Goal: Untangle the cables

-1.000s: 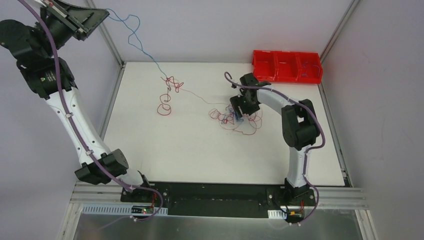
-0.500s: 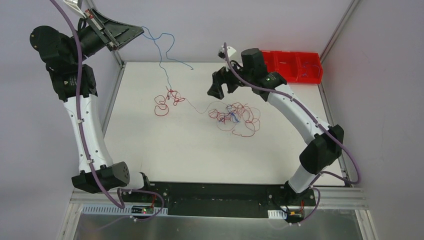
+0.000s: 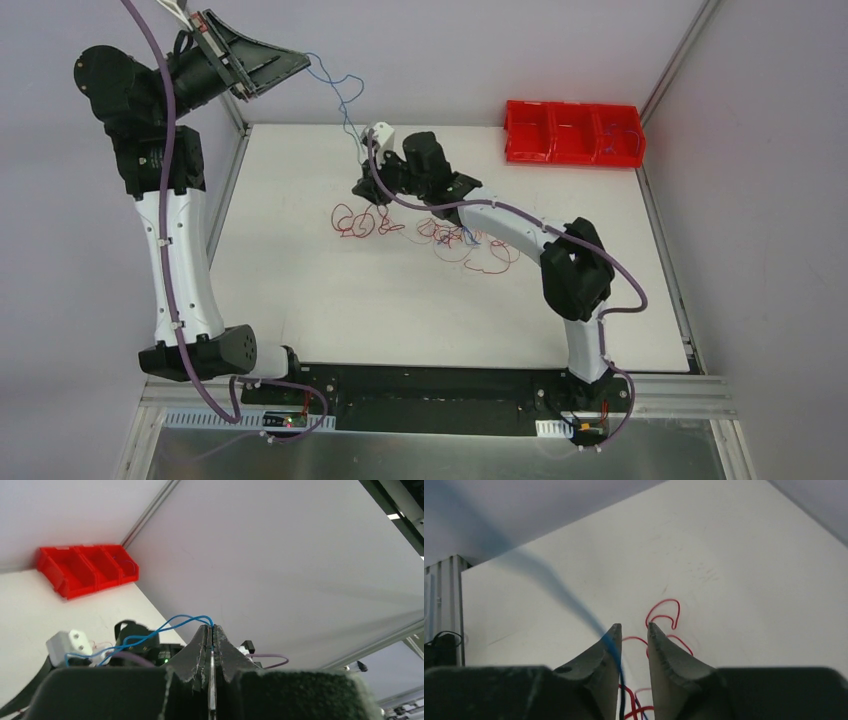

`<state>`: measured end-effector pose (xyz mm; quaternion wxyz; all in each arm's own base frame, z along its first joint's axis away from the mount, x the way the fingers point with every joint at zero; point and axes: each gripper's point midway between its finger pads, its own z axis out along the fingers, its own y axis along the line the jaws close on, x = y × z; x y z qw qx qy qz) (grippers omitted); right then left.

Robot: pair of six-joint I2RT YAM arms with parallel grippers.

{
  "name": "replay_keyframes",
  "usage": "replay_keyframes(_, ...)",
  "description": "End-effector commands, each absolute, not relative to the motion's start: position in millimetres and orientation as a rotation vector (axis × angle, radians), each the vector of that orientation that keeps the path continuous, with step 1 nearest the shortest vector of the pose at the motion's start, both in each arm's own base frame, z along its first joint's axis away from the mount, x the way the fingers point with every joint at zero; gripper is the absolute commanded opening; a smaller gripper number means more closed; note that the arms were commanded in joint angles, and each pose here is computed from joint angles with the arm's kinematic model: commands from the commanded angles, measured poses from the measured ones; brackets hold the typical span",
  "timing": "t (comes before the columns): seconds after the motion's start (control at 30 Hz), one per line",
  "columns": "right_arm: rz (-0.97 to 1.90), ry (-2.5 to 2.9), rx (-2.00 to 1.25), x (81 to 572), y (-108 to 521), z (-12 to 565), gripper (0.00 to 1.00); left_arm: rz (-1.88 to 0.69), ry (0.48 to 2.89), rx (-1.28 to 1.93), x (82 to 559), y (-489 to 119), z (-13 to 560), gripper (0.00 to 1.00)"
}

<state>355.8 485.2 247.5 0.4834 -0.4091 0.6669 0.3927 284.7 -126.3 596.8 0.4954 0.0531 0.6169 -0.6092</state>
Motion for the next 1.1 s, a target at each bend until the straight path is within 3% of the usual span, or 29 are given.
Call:
replay_keyframes(0.0,0.856,1.610,-0.988,375.2,467.0,220.0,0.25,-1.401,1.337,0.244,254.4,-129.4,649.2,0.00)
replay_keyframes(0.1,0.796,1.702,-1.071,356.7,441.3,161.3,0.27,-1.351,1.260,0.271,247.8,-125.8,675.7,0.00)
replay_keyframes(0.23,0.747,1.786,-1.134,333.8,408.2,120.9,0.48,-1.323,1.231,0.274,250.3,-122.7,684.3,0.00)
replay_keyframes(0.37,0.768,1.876,-1.114,325.7,381.9,140.0,0.76,-1.363,1.304,0.225,264.6,-121.2,659.3,0.00)
replay_keyframes(0.43,0.800,1.930,-1.074,326.4,369.2,173.1,0.83,-1.381,1.346,0.206,270.8,-121.2,641.9,0.00)
replay_keyframes(0.63,0.943,2.002,-0.912,315.7,317.2,284.1,0.88,-1.409,1.468,0.161,283.4,-123.1,584.0,0.00)
replay_keyframes(0.8,0.886,1.847,-0.891,293.9,282.4,354.0,0.94,-1.454,1.582,0.137,290.2,-136.5,533.5,0.00)
replay_keyframes(0.97,0.903,1.642,-0.927,276.2,289.8,411.9,0.99,-1.536,1.735,0.149,295.5,-166.1,481.0,0.00)
replay_keyframes(1.07,0.899,1.610,-1.026,268.4,306.4,413.1,0.99,-1.604,1.813,0.184,291.7,-188.5,459.7,0.00)
